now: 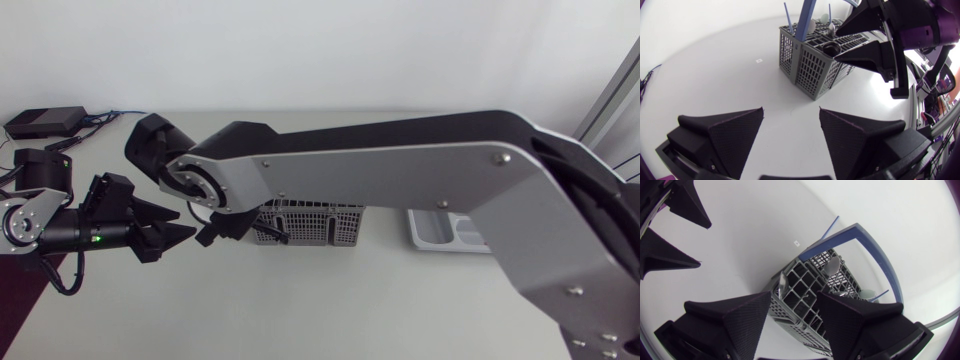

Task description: Unload the cutlery basket into the drawer organizer.

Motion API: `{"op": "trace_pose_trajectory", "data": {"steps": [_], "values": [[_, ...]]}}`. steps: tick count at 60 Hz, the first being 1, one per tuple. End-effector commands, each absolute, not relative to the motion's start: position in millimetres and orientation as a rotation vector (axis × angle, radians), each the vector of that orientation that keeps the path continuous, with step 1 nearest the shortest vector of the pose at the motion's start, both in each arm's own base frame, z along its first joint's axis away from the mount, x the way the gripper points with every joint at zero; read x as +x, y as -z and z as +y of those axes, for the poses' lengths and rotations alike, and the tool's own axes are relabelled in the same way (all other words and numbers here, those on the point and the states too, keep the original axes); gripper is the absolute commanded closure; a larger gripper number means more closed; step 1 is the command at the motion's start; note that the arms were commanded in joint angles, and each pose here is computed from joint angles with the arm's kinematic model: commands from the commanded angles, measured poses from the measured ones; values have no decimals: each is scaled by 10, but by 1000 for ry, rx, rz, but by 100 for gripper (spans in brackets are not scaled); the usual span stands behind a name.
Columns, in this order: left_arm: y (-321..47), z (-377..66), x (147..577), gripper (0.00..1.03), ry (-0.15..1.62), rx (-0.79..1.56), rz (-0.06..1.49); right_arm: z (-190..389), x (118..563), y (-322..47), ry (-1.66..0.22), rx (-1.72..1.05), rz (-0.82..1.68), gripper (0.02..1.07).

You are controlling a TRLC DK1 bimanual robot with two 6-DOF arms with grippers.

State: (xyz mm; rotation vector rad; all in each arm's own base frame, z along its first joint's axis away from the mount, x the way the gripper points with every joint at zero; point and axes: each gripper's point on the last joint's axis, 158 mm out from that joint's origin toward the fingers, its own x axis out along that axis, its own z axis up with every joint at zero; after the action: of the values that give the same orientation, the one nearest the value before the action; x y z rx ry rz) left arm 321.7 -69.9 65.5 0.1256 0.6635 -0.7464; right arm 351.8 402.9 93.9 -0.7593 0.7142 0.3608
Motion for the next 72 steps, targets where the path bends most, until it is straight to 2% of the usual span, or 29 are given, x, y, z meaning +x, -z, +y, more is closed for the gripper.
{"op": "trace_pose_trajectory", "data": {"steps": [1, 13, 19, 24, 34, 46, 54, 72], "values": [[-719, -694, 3281, 14, 766, 147, 635, 4061, 3510, -906, -343, -754, 716, 45], [-876, -741, 3342, 14, 779, 181, 596, 3977, 3391, -956, -370, -744, 728, 43], [-980, -867, 3361, 14, 814, 218, 564, 3941, 3283, -1057, -435, -711, 721, 23], [-1107, -1056, 3338, 14, 877, 280, 527, 3848, 3203, -1147, -480, -684, 711, 17], [-1320, -1363, 3247, 14, 995, 422, 456, 3648, 3085, -1205, -545, -645, 683, 16], [-1390, -1665, 3090, 14, 1114, 740, 352, 3425, 2959, -1126, -653, -578, 707, 15], [-1274, -1670, 3077, 14, 1136, 1020, 307, 3310, 2899, -1034, -697, -577, 714, 15], [-1141, -1535, 3395, 14, 1117, 1390, 287, 3218, 2757, -818, -759, -625, 725, 15]]}}
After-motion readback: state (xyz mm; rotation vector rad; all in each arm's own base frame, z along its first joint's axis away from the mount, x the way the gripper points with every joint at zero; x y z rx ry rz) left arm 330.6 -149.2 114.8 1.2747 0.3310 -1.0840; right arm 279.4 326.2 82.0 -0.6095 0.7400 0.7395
